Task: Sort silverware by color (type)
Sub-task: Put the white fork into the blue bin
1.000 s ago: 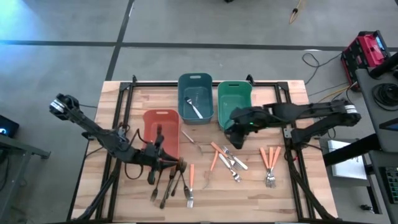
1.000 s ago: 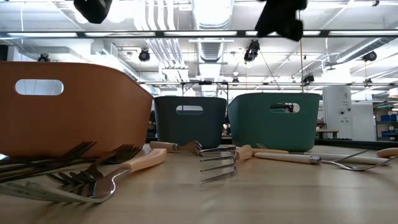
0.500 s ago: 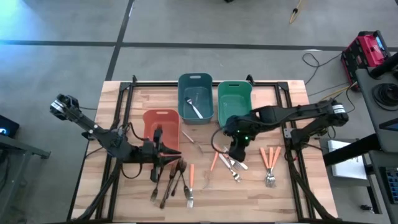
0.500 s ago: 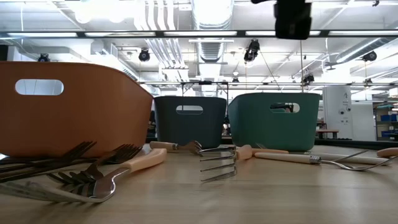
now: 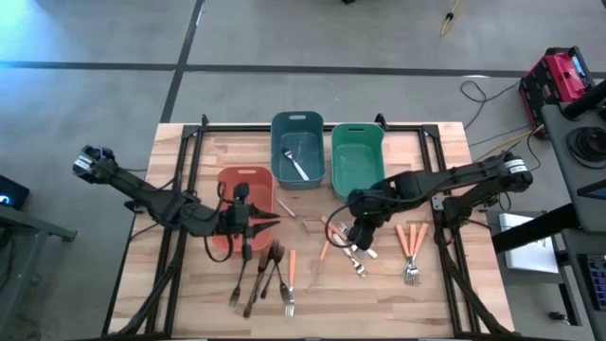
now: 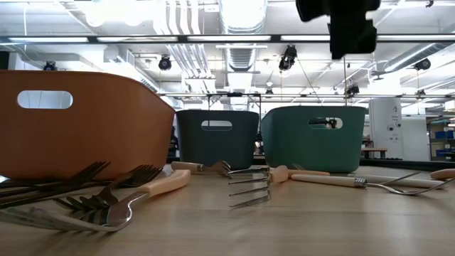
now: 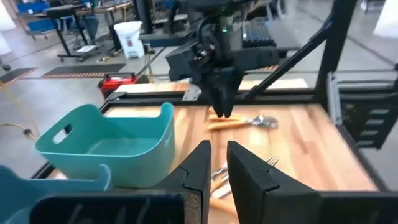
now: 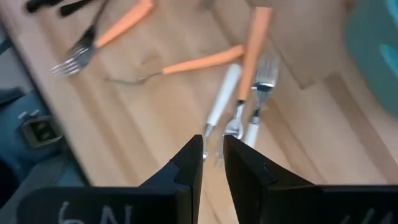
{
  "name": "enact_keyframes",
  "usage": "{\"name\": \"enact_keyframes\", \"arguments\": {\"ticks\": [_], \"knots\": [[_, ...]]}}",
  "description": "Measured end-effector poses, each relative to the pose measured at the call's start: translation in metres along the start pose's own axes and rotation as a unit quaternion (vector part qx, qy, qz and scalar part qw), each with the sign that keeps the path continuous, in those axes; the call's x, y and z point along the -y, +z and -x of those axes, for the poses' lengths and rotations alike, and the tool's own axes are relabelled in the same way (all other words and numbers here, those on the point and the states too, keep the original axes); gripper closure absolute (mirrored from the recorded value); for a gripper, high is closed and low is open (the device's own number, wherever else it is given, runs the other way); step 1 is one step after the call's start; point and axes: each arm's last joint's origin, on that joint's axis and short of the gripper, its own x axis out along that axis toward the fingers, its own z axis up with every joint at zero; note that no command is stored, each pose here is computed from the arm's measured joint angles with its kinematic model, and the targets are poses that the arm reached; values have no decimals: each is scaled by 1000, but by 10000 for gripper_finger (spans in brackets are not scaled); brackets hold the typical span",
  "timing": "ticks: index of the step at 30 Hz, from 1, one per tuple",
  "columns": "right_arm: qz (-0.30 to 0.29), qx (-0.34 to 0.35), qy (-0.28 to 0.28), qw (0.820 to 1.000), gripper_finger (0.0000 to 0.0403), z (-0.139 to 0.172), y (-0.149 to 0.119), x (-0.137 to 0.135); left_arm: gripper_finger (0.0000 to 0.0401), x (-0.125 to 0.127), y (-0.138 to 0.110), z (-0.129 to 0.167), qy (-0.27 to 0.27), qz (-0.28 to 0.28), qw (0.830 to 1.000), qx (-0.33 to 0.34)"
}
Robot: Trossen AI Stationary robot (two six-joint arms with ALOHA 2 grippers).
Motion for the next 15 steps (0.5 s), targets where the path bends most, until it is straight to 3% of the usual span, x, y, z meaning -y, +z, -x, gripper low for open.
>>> {"name": "enact_keyframes", "arguments": {"ticks": [6,15], "knots": [[-36,13,-51,998,347,-17,1,5,365,-7,-3,5,6,-13,1000,-10],[-22,-19,-106,994,346,-57,-2,0,365,-16,3,18,6,-8,1000,-2]]}}
